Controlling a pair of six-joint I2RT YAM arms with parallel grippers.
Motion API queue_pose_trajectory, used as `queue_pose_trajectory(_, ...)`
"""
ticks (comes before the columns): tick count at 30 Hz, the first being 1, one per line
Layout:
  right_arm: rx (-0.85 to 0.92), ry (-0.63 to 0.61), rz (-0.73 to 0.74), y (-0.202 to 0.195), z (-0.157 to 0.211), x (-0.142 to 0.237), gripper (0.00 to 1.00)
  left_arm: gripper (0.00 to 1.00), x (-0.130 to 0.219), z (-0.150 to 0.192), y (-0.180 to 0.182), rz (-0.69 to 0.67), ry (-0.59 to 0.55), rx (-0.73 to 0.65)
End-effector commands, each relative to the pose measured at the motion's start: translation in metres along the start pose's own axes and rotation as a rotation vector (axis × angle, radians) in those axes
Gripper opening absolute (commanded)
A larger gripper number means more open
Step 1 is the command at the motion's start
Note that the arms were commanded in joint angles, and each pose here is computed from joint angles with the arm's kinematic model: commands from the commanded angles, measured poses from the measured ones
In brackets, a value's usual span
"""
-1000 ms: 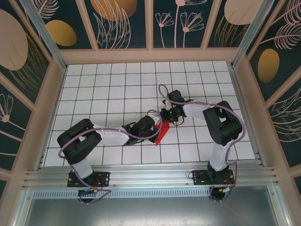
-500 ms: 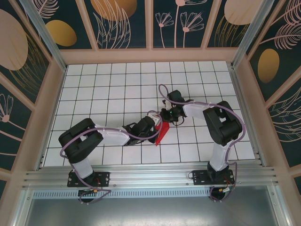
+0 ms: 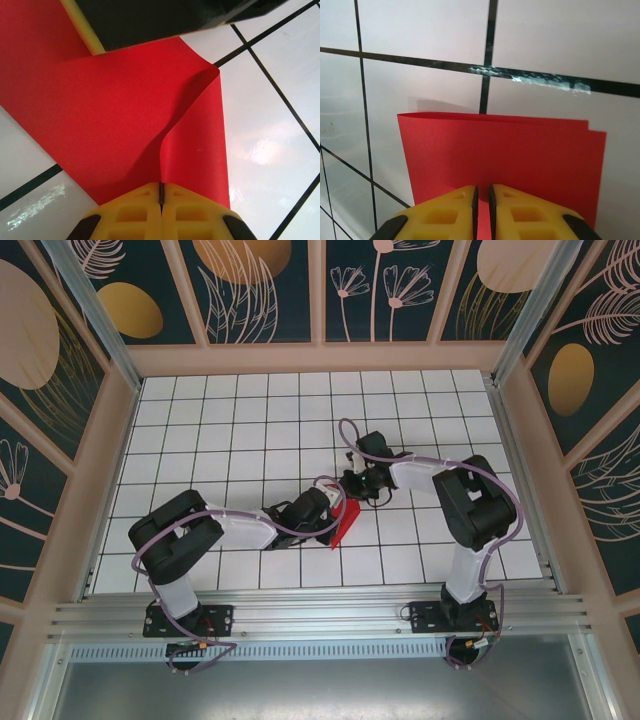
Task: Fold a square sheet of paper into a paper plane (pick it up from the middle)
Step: Third fold the triangle at the center of the table.
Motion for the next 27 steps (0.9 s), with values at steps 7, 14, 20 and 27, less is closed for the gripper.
queue_pose_trajectory(7, -0.076, -0.189, -0.040, 0.002, -0.010, 0.066, 0.20, 0.03, -0.002, 0.006, 0.001, 0.017, 0.010, 0.012)
queue_pose_trajectory(14, -0.147, -0.135, -0.203, 0.006, 0.038, 0.069, 0.11, 0.03, -0.002, 0.005, 0.000, 0.031, 0.007, 0.017)
queue_pose_trajectory(20, -0.169, -0.086, -0.235, 0.007, 0.055, 0.053, 0.10, 0.03, -0.002, 0.005, -0.001, 0.032, 0.008, 0.014)
queue_pose_trajectory(27, -0.193, -0.054, -0.189, -0.005, 0.055, 0.035, 0.08, 0.03, -0.001, 0.006, 0.000, 0.029, 0.013, 0.014)
Point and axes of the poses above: each hand's point on the last joint's axis, 136 mm out from that joint toward the fingers, its own x axis back along the fingers, its own y axis along the line the jaws close on, z = x × y, the point moved 3 cm from there along x, back along the fingers, and after that the axes turned 9 degrees about -x, right-handed, at the moved point
